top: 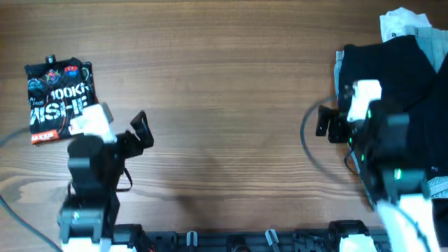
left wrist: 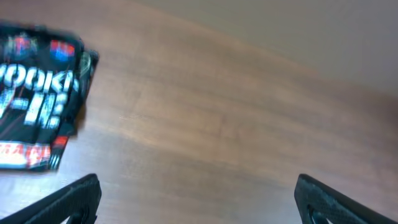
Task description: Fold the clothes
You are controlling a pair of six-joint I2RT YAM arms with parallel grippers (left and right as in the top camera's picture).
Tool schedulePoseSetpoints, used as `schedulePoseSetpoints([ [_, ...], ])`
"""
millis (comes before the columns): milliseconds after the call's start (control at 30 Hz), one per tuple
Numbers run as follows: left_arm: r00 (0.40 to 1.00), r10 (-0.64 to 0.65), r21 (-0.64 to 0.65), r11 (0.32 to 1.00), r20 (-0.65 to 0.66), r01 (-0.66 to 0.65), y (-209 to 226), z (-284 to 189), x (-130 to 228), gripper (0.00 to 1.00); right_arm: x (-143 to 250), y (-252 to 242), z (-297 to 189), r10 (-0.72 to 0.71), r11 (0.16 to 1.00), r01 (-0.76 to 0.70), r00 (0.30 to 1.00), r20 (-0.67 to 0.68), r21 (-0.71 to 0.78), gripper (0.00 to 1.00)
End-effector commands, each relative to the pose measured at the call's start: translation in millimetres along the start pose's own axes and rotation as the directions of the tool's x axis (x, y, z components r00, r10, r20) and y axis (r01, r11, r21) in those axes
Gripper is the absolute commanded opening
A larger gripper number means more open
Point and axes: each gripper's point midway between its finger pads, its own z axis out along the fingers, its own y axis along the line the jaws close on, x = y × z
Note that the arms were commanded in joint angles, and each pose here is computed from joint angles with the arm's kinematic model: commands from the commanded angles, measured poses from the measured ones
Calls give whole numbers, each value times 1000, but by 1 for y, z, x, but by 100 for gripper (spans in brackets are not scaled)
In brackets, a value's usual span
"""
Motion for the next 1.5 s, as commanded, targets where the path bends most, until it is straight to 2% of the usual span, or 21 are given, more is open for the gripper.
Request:
schedulePoseSetpoints([
  [0, 995, 25, -18, 999, -95, -26, -6, 7, -10, 100, -4, -7, 26, 38, 999, -37, 989, -141, 13, 100],
  [133, 983, 20, -45, 999, -182, -29, -2, 24, 2, 100, 28, -14, 58, 49, 998, -33, 950, -309, 55, 99],
  [167, 981, 20, -49, 998, -193, -30, -1, 26, 5, 100, 39, -30, 61, 115, 986, -64, 931, -347, 154, 92],
  [233, 977, 18, -55, 998, -213, -31, 0, 31, 9, 100, 69, -71, 56, 367, 878, -190, 856, -365, 439, 93],
  [267, 976, 18, -57, 998, -217, -31, 1, 32, 10, 100, 81, -79, 56, 422, 851, -214, 822, -383, 479, 92],
  [467, 975, 18, -58, 998, -219, -31, 1, 32, 10, 100, 135, -99, 63, 507, 811, -198, 709, -491, 551, 91],
  [667, 976, 18, -57, 998, -219, -31, 1, 32, 10, 100, 156, -96, 74, 511, 818, -175, 661, -550, 549, 90],
  [767, 976, 18, -57, 998, -218, -32, 1, 32, 10, 100, 163, -98, 75, 512, 811, -164, 663, -546, 561, 78],
  [967, 977, 18, -55, 998, -212, -31, 0, 33, 8, 100, 164, -103, 74, 508, 803, -143, 672, -539, 579, 15],
  [1000, 977, 18, -56, 998, -212, -31, 0, 33, 9, 100, 164, -103, 74, 508, 803, -143, 672, -539, 579, 8],
  [1033, 977, 18, -55, 998, -212, -31, 0, 33, 8, 100, 164, -103, 74, 509, 803, -143, 672, -539, 579, 4],
  [1133, 977, 18, -55, 998, -212, -31, 0, 33, 8, 100, 157, -104, 72, 506, 804, -144, 675, -537, 577, 4],
  [1200, 977, 19, -56, 998, -212, -31, 0, 33, 8, 100, 141, -104, 71, 482, 819, -139, 692, -538, 556, 4],
  [1267, 978, 19, -55, 998, -210, -31, 0, 33, 8, 100, 108, -95, 72, 421, 873, -159, 725, -546, 461, 4],
  [1333, 979, 19, -53, 998, -203, -30, 0, 33, 6, 100, 65, -63, 73, 300, 952, -210, 775, -556, 220, 4],
  [1400, 980, 20, -51, 998, -197, -30, -1, 33, 5, 100, 28, -16, 64, 188, 965, -255, 822, -538, -52, 4],
  [1467, 981, 20, -50, 998, -195, -30, -1, 34, 4, 100, 27, 7, 58, 148, 956, -261, 820, -552, -131, 4],
])
